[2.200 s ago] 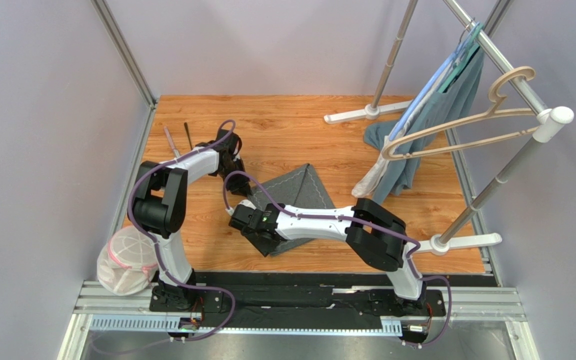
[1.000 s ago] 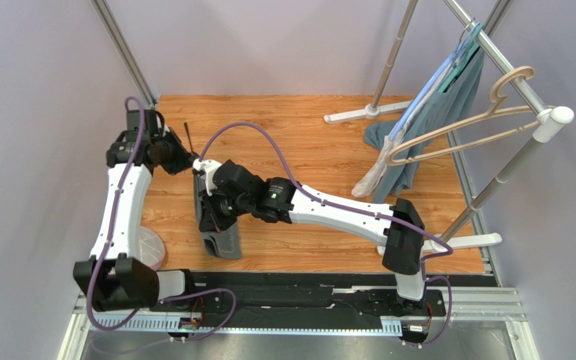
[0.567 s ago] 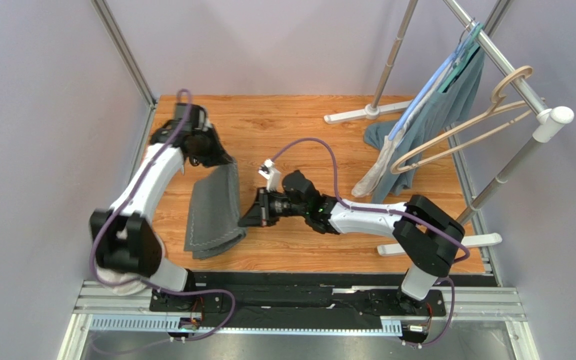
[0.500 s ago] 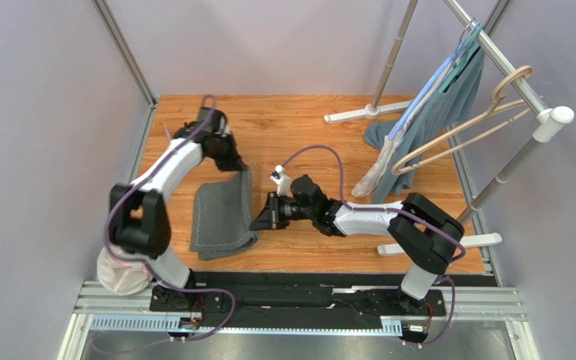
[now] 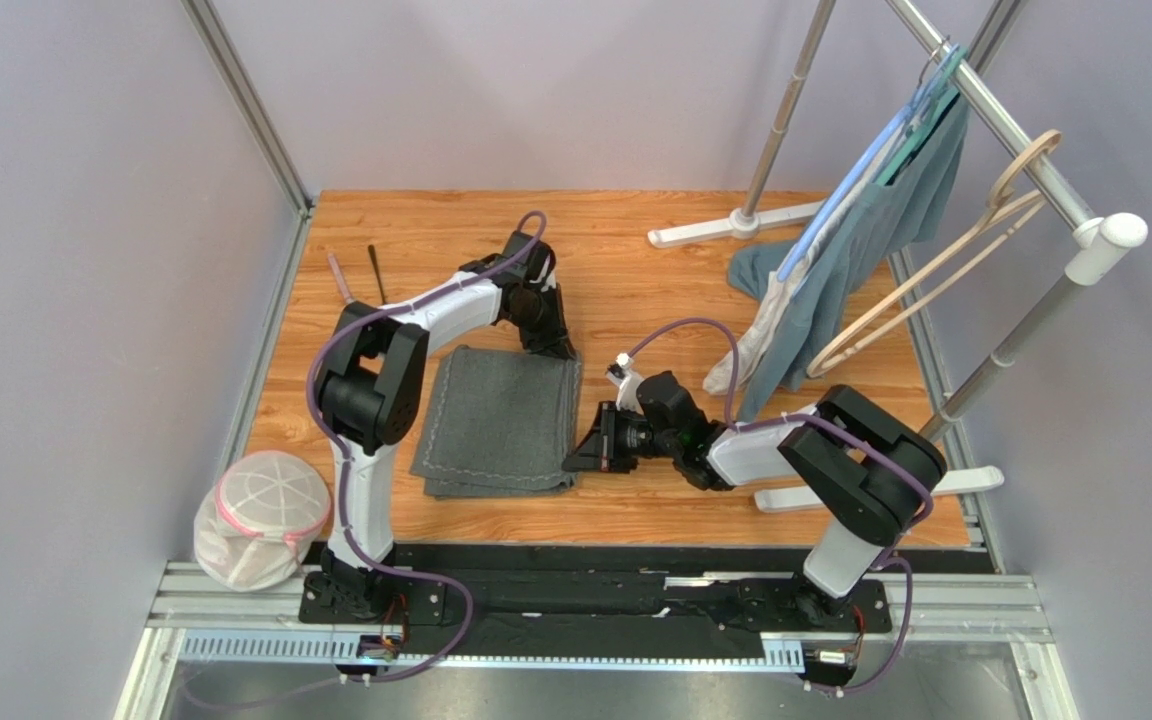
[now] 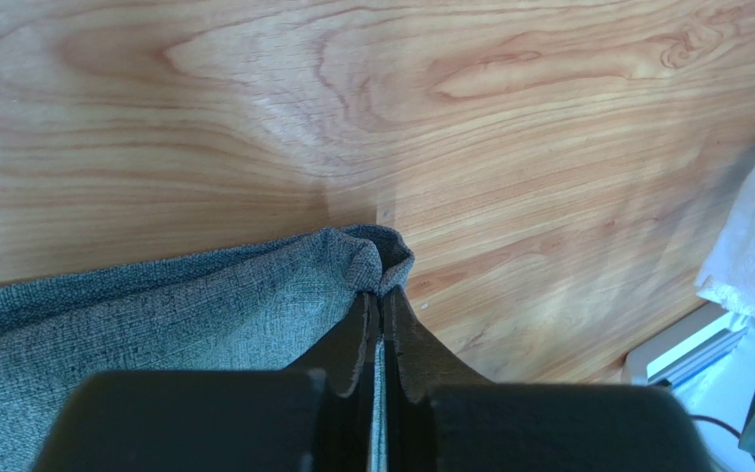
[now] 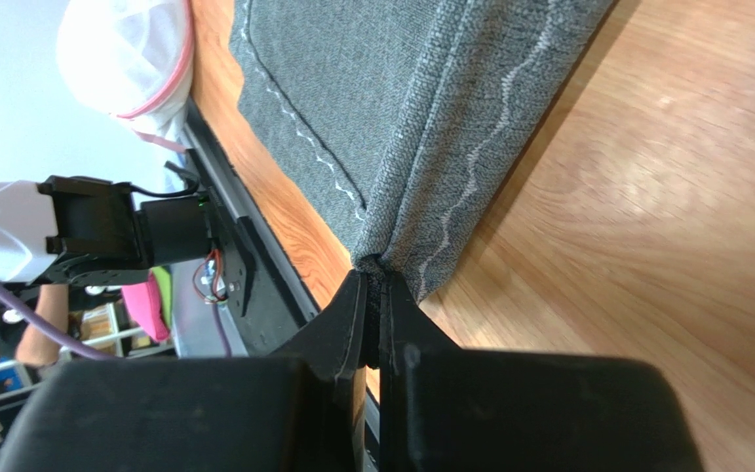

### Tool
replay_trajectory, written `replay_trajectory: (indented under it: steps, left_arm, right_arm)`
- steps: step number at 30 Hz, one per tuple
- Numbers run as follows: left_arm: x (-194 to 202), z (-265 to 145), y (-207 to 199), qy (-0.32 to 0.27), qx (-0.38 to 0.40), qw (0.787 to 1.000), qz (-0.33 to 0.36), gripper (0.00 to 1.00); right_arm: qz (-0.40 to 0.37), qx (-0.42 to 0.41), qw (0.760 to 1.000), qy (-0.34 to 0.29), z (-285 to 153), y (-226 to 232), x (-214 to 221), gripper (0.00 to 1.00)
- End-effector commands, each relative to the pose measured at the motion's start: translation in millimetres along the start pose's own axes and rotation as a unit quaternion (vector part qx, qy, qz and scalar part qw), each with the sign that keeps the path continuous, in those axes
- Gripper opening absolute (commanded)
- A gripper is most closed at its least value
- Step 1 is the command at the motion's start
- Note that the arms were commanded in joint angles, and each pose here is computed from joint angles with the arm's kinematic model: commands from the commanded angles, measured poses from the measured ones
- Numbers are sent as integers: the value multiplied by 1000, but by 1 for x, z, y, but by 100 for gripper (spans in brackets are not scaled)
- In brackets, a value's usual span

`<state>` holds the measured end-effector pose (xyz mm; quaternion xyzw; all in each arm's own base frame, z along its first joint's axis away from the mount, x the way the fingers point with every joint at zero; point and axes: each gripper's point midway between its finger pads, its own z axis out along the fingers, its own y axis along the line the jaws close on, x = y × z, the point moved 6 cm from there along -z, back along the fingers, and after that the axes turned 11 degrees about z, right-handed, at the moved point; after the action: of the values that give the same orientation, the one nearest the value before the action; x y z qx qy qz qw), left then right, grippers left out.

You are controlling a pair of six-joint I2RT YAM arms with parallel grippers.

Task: Fold the napkin into a case and place the utensils inside
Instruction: Turn over the upper triangle folded napkin at the center of the board.

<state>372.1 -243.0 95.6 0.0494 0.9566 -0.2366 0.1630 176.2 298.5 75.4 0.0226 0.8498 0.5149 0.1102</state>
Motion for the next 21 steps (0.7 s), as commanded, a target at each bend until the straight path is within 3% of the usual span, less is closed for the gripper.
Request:
replay_trajectory:
  steps: [1, 2, 4, 5, 6, 7, 9, 10, 12, 16, 18, 21]
  left_arm:
    - [-70, -16, -22, -145, 38, 988, 40, 17]
    - [-70, -20, -27, -144, 42, 988, 47, 28]
    - [-71, -33, -41, -140, 49, 987, 69, 41]
    - [-74, -46, -49, -141, 54, 985, 79, 61]
    - [-64, -54, -51, -113, 44, 989, 81, 65]
    - [-66, -68, -54, -116, 39, 988, 93, 65]
    - [-59, -104, -58, -128, 24, 986, 104, 66]
    - [-52, -125, -60, -141, 23, 983, 116, 66]
    - [-36, -142, -56, -134, 17, 983, 122, 64]
    - [25, -148, -45, -109, 58, 986, 111, 47]
    - [44, -142, -47, -107, 70, 986, 107, 48]
    - [86, -125, -56, -91, 53, 985, 134, 58]
  right_arm:
    - [-14, 56, 997, 51, -16, -13, 24, 3]
    - [-5, 93, 994, 55, -22, -21, 27, 6]
    - [-33, 142, 989, 29, -30, -24, 16, 21]
    - [-20, 208, 977, 49, -43, -39, 23, 25]
    - [-35, 231, 972, 37, -47, -33, 14, 34]
    - [-56, 263, 963, 23, -55, -36, 10, 46]
    - [-69, 291, 954, 2, -71, -25, 0, 54]
    - [-75, 306, 949, -14, -77, -22, -6, 63]
    - [-65, 310, 948, -40, -84, -14, -25, 65]
    - [-68, 290, 952, -69, -70, 9, -73, 66]
    - [-66, 300, 949, -64, -57, 5, -93, 65]
    - [-66, 304, 948, -68, -45, 14, -121, 64]
